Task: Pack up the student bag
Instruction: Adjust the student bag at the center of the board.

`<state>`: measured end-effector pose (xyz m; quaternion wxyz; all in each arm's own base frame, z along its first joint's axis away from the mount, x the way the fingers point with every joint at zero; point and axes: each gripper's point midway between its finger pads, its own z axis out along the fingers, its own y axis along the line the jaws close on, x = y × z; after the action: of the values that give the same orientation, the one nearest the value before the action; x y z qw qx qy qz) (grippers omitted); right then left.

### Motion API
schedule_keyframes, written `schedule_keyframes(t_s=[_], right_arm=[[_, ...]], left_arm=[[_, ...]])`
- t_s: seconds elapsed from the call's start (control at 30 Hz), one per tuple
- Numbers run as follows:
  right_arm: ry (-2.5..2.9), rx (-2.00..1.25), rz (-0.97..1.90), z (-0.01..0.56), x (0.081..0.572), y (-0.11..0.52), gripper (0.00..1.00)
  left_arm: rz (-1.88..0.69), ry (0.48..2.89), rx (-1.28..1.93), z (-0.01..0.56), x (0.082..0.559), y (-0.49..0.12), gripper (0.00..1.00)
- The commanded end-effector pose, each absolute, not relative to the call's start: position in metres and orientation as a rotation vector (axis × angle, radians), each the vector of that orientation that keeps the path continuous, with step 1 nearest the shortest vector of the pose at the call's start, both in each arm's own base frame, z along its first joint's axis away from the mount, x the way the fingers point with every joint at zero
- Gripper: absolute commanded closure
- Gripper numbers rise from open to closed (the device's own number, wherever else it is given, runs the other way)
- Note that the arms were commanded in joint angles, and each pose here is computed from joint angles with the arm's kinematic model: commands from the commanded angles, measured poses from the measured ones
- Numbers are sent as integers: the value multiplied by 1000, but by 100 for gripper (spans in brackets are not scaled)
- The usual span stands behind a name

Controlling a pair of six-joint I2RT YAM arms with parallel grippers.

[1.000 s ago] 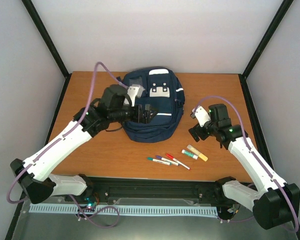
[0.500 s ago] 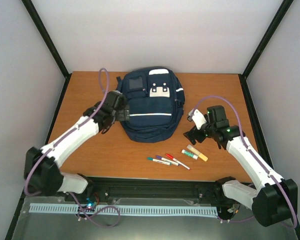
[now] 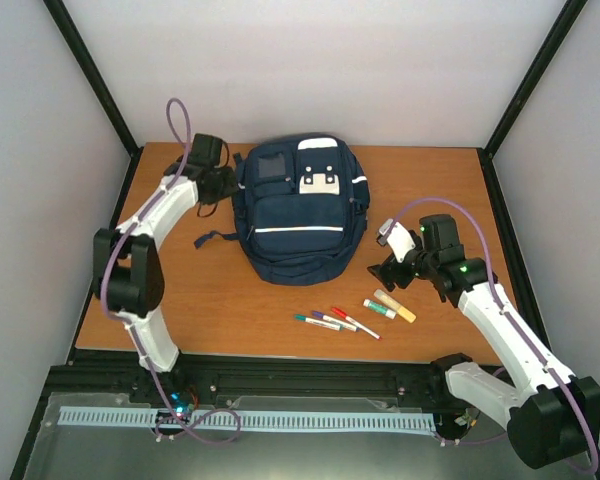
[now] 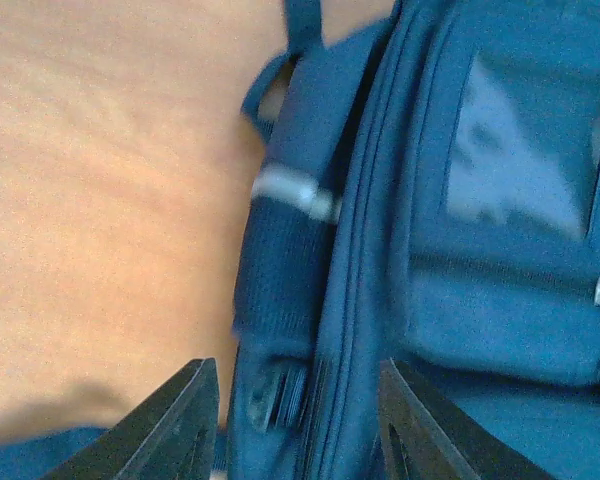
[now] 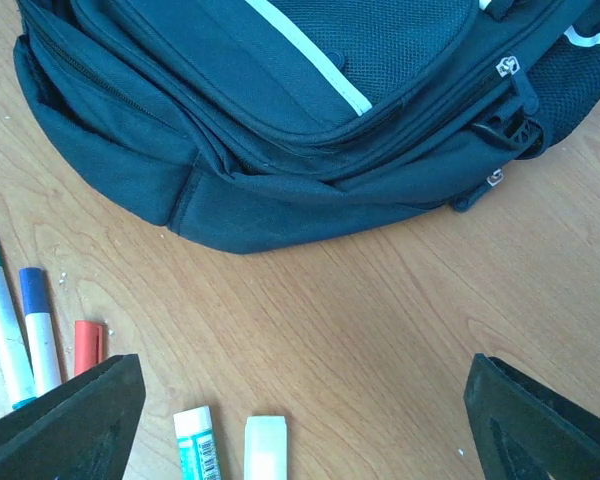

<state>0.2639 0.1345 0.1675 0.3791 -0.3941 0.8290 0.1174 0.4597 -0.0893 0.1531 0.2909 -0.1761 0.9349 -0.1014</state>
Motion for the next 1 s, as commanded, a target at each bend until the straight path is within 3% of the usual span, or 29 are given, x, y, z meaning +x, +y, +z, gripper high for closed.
schedule_keyframes(t_s=[0.0,0.4,0.63,0.8,0.97], right_arm=[[2093,-1030,319,169,258,136,11],[2098,-1044,297,165,259,134,16],[2113,-1050,304,161,258,134,16],[2122,-1054,308,159,259,134,18],[2124,-1054,308,159,258,134,19]], left_arm=[[-269,2489,-495,151,506,-81,55],[-315,2583,-457,101,568,-81,53],[-294,2607,-494,80,567,-79,70],[-300,2627,-500,72,560,-79,96],[-255,2536,-569,99,548,-66,99]])
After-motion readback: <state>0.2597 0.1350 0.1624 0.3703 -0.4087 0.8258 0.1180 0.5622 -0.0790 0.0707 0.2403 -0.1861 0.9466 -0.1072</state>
